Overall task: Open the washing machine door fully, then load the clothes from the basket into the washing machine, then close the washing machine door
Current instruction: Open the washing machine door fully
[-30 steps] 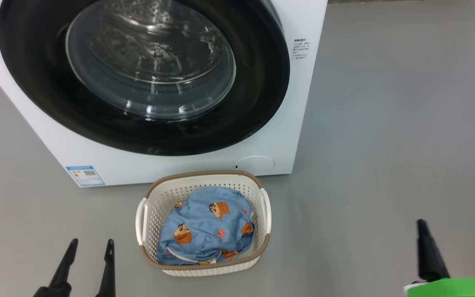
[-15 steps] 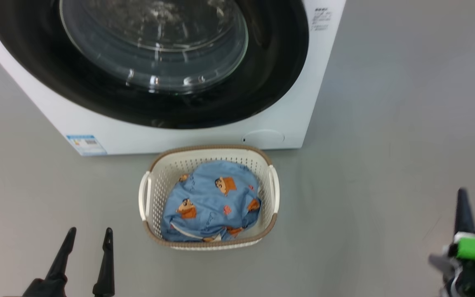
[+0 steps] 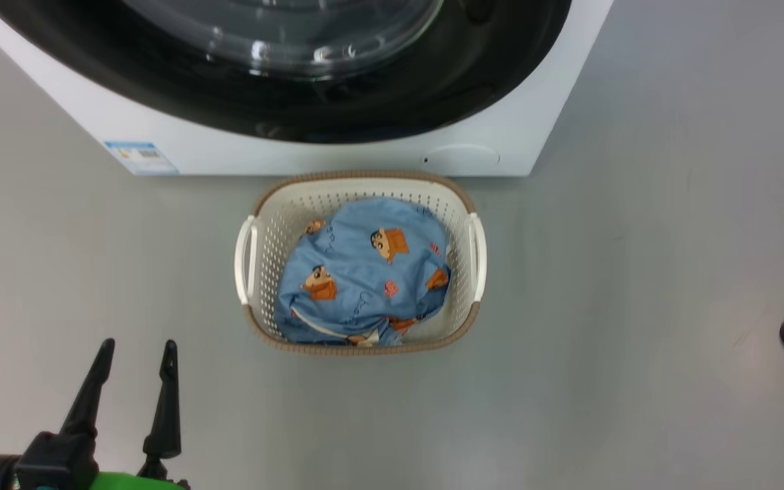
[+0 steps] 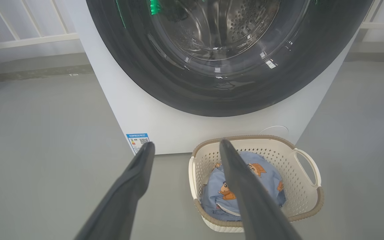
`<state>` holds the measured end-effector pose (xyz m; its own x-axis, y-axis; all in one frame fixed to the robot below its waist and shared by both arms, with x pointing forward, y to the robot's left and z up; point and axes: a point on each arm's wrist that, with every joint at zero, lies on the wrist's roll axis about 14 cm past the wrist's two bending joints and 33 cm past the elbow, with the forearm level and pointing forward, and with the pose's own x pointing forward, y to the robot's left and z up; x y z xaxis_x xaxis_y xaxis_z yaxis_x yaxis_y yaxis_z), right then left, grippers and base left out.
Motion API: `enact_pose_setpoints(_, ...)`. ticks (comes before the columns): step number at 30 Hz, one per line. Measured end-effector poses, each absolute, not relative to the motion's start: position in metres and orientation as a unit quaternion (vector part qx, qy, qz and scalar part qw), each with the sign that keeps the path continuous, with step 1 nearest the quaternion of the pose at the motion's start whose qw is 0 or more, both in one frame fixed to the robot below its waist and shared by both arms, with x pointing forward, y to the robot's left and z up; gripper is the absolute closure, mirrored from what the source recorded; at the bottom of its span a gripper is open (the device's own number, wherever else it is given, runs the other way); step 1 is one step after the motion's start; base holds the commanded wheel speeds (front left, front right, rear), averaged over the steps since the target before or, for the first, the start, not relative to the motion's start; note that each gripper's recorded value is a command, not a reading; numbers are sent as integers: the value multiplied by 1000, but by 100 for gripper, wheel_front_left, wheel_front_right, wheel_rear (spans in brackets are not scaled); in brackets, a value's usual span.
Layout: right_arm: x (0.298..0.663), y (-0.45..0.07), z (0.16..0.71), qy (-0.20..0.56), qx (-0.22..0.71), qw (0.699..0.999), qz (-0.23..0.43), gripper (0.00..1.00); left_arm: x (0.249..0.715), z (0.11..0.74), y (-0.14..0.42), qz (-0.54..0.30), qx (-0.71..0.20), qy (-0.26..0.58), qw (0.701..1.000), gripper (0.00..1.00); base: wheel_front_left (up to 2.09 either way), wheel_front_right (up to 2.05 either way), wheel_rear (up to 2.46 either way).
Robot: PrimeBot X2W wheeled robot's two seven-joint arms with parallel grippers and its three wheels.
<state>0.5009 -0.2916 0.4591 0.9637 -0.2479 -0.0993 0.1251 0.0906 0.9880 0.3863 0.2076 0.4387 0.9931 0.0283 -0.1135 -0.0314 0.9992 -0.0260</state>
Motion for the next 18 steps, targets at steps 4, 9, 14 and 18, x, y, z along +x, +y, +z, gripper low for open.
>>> enact_pose_setpoints(4, 526, -283, 467, -41, 673, 733, -90, 100, 393, 431, 208, 13, -13, 64, 998, 0, 0, 0, 0)
enact_pose_setpoints(9, 550, -278, 471, -37, 677, 732, -63, 100, 397, 421, 211, 18, -13, 76, 997, 0, 0, 0, 0)
enact_pose_setpoints(14, 577, -264, 480, -33, 676, 736, -30, 100, 394, 411, 218, 29, -12, 93, 995, 0, 0, 0, 0)
enact_pose_setpoints(18, 597, -248, 487, -23, 670, 742, 0, 100, 391, 402, 220, 33, -10, 107, 994, 0, 0, 0, 0)
